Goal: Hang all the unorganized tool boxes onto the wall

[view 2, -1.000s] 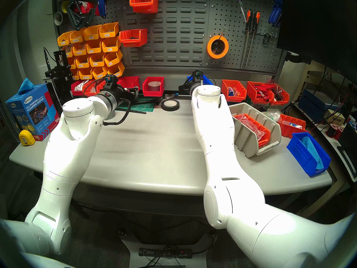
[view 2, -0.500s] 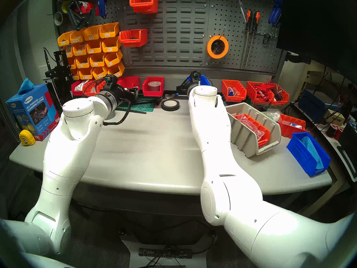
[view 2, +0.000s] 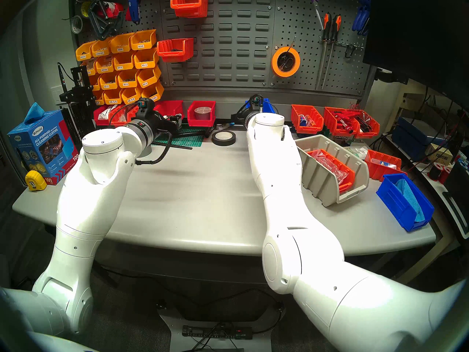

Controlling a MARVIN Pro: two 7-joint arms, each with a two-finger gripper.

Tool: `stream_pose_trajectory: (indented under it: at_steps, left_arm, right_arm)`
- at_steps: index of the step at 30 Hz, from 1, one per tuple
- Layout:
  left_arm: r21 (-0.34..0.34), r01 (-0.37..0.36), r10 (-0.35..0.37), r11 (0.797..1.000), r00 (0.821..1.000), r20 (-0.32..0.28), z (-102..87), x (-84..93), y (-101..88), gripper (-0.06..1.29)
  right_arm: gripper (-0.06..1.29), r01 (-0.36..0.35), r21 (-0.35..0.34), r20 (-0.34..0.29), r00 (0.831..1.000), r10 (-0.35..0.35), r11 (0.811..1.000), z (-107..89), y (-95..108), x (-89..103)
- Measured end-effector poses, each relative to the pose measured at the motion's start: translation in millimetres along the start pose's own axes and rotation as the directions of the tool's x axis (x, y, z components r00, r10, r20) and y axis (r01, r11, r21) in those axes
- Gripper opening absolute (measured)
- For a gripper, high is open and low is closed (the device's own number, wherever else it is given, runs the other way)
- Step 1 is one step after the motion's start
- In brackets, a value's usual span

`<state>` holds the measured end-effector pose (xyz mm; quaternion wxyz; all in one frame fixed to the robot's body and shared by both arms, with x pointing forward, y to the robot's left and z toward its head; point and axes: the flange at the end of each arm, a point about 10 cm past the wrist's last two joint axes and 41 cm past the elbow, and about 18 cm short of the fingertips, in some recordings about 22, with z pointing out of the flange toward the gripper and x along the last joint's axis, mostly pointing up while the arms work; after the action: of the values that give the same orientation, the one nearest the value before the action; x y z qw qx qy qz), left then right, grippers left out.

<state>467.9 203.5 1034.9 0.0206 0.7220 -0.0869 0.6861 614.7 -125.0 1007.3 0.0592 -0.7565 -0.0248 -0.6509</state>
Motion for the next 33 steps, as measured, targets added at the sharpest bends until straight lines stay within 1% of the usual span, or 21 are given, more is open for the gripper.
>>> stream_pose_trajectory:
  at_steps: [4, 11, 18, 33]
  left_arm:
    - [0.0, 0.0, 0.0, 1.0, 1.0, 0.0, 0.0, -0.1, 0.0, 1.24]
    - [0.0, 0.001, -0.001, 1.0, 1.0, 0.001, 0.0, -0.2, 0.0, 1.23]
    - [0.0, 0.001, -0.001, 1.0, 1.0, 0.002, 0.0, -0.4, 0.1, 1.23]
    - [0.0, 0.002, -0.002, 1.0, 1.0, 0.003, -0.1, -0.6, 0.0, 1.23]
  right_arm:
    - [0.13, -0.021, 0.003, 0.001, 1.0, 0.021, 1.0, -0.8, 2, 1.4]
    - [0.13, -0.078, 0.012, 0.004, 0.997, 0.078, 0.997, -2.7, 8, 6.2]
    - [0.13, -0.129, 0.025, 0.003, 0.992, 0.129, 0.991, -5.0, 14, 14.4]
    - [0.13, -0.159, 0.047, 0.03, 0.987, 0.158, 0.986, -4.3, 22, 21.7]
